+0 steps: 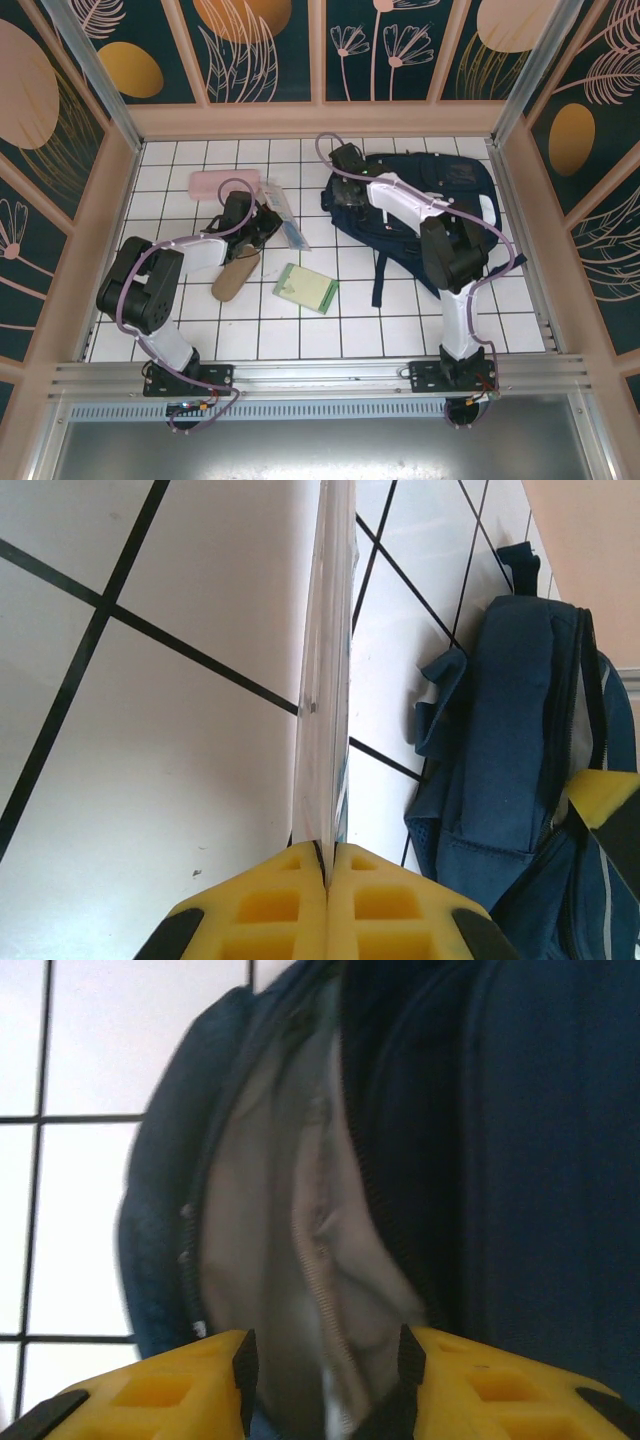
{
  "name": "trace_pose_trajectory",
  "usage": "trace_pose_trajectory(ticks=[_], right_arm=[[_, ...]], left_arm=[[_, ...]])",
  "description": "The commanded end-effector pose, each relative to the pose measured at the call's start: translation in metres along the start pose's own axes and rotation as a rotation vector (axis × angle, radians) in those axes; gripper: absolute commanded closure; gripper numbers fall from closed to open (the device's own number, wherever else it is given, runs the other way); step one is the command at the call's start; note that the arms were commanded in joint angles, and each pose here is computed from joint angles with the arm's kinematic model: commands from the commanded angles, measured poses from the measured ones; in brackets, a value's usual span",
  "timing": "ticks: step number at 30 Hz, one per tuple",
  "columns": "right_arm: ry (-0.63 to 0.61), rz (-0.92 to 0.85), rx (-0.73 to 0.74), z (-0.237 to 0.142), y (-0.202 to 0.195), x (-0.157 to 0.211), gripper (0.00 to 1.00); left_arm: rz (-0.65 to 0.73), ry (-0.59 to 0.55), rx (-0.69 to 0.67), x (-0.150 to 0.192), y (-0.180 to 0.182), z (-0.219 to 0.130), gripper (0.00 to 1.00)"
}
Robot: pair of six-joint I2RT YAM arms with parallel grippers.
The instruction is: Pack the student bag
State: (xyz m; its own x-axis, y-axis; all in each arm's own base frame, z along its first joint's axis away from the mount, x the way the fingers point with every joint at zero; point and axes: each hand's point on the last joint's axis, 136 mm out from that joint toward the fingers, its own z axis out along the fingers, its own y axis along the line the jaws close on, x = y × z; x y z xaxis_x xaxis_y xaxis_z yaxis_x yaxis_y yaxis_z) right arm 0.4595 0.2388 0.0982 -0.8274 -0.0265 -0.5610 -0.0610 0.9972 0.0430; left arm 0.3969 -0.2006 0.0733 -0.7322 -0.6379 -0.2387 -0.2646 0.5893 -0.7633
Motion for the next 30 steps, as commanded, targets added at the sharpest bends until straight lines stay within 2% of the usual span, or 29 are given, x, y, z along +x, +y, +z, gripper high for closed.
trace_pose_trajectory(ticks=[1, 5, 10, 11, 22, 30], right_arm=[[-0.013, -0.008, 0.058, -0.009, -0.012, -0.008, 0.55], [-0.063, -0.01, 0.024, -0.027, -0.006, -0.026, 0.53], [-0.094, -0.003, 0.068, -0.038, -0.015, -0.035, 0.49], [-0.084, 0.025, 0.098, -0.032, -0.033, -0.037, 0.49], [0.046, 0.025, 0.112, 0.012, -0.048, 0.002, 0.52], [0.062, 0.036, 0.084, 0.019, -0.046, 0.014, 0.53]], left_arm=[[0.041, -0.018, 0.037, -0.007, -0.02, -0.008, 0.98], [0.051, -0.018, 0.045, -0.008, -0.024, -0.01, 0.98], [0.074, -0.018, 0.059, -0.011, -0.033, -0.011, 0.99], [0.08, -0.018, 0.062, -0.012, -0.035, -0.011, 0.98], [0.102, -0.015, 0.095, -0.014, -0.05, -0.017, 0.98], [0.11, -0.017, 0.096, -0.014, -0.052, -0.019, 0.97]])
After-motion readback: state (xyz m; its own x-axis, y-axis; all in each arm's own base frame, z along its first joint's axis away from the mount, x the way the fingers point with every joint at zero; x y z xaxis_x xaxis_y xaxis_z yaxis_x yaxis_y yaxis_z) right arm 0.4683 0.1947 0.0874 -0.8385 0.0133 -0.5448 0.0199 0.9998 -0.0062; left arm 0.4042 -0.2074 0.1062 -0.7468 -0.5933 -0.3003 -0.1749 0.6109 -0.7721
